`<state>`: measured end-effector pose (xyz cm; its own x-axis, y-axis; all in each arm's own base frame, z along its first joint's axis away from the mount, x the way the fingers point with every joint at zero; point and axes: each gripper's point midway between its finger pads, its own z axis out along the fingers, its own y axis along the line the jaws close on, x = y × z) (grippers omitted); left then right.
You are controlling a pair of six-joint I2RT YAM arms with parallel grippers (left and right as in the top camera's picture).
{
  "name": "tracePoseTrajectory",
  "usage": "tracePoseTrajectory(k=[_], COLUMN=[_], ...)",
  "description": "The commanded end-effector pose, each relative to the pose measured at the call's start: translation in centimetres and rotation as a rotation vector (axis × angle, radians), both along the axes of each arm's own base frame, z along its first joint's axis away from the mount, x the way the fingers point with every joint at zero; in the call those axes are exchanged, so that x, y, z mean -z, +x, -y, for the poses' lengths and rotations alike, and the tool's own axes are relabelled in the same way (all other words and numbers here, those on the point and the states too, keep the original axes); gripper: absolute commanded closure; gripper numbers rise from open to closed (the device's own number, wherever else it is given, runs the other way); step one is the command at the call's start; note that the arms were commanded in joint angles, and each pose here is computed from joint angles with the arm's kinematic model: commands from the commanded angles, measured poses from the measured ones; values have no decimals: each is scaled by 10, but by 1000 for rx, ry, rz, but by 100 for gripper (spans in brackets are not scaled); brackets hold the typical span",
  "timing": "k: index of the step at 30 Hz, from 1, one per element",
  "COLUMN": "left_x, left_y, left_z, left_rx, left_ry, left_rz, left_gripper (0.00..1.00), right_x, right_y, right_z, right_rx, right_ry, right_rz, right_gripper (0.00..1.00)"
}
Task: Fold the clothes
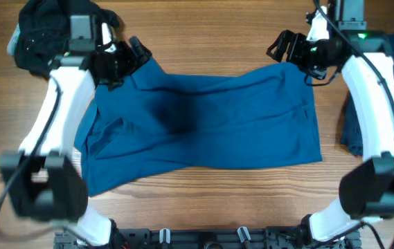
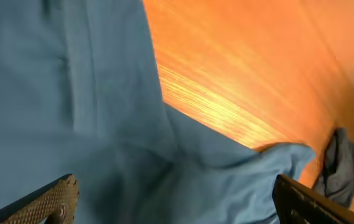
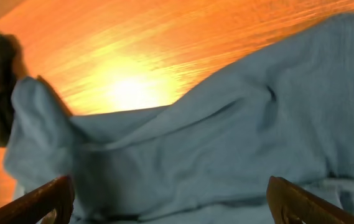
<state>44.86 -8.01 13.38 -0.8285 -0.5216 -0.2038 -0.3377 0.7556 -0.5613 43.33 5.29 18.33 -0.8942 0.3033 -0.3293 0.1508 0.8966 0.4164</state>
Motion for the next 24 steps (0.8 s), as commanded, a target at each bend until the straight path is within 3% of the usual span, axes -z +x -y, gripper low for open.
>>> tracePoseTrajectory(k=[1, 10, 18, 24], left_x=[27, 67, 79, 76], left_y=[19, 34, 32, 41], left_z=[20, 9, -17, -27], left_rx=[51, 5, -99, -100], left_ry=[-140, -81, 28, 36], left_rz=[-34, -59, -102, -58], left_gripper=[1, 3, 6, 8], right_x=[14, 69, 78, 81], right_y=[17, 22, 14, 15], right_z=[16, 38, 51, 62], right_rx=[62, 92, 87, 84], right_ry=[-10, -14, -103, -167], right_rz=[-10, -131, -165, -156], right_gripper=[1, 1, 1, 0])
